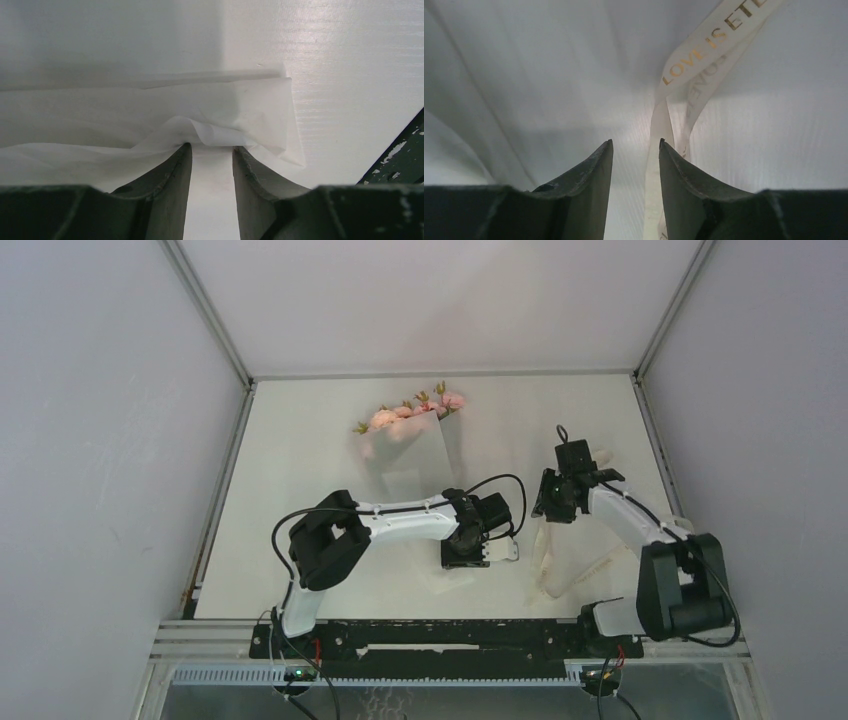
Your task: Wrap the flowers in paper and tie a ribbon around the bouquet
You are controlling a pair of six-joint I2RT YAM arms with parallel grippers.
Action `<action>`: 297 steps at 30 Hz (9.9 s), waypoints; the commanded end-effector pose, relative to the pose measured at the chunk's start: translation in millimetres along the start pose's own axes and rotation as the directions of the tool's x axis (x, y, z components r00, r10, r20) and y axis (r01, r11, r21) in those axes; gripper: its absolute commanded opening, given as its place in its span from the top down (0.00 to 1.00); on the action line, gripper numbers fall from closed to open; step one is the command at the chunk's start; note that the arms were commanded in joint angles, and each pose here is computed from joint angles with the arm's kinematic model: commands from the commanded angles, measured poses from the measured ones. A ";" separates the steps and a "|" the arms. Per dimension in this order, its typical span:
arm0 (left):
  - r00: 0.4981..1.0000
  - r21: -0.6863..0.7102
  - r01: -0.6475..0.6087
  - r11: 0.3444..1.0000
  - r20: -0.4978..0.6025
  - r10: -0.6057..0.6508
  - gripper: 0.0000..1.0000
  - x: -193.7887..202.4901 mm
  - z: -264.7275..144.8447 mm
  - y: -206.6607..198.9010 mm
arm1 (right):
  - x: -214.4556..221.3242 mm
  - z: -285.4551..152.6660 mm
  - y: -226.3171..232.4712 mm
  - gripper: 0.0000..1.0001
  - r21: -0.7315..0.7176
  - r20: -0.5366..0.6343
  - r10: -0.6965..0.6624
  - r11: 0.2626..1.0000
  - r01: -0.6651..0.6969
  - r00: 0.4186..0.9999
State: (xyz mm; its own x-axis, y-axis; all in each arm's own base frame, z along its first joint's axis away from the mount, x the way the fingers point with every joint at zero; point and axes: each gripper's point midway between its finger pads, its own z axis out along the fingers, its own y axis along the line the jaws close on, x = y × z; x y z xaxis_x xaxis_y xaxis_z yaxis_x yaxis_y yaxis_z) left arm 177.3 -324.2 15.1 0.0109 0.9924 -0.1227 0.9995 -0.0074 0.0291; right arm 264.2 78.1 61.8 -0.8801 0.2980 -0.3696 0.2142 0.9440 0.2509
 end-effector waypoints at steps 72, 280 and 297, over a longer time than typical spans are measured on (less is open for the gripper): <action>0.775 0.095 0.221 0.971 0.587 -0.234 0.30 -102.7 -117.4 38.1 | -41.7 97.1 213.2 1.00 -0.770 -0.149 -0.183 0.638 0.002 0.972; 0.762 0.008 0.505 0.863 0.466 -0.450 1.00 92.2 -198.1 115.7 | -49.0 59.0 174.7 1.00 -0.752 -0.048 -0.159 0.656 0.069 0.986; 0.285 0.024 0.891 0.453 0.746 -0.601 1.00 244.0 -318.2 214.6 | -43.4 48.2 168.5 1.00 -0.717 -0.053 -0.192 0.690 0.096 0.980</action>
State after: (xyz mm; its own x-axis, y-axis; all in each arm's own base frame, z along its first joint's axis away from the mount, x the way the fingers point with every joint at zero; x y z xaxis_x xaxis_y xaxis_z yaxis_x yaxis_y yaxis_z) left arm 405.5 -22.5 242.8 -0.7021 0.2053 -0.6819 0.3792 0.9183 -0.1139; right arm 346.5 224.7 54.3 -0.9543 0.0945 -0.2834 -0.1759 0.5892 0.7886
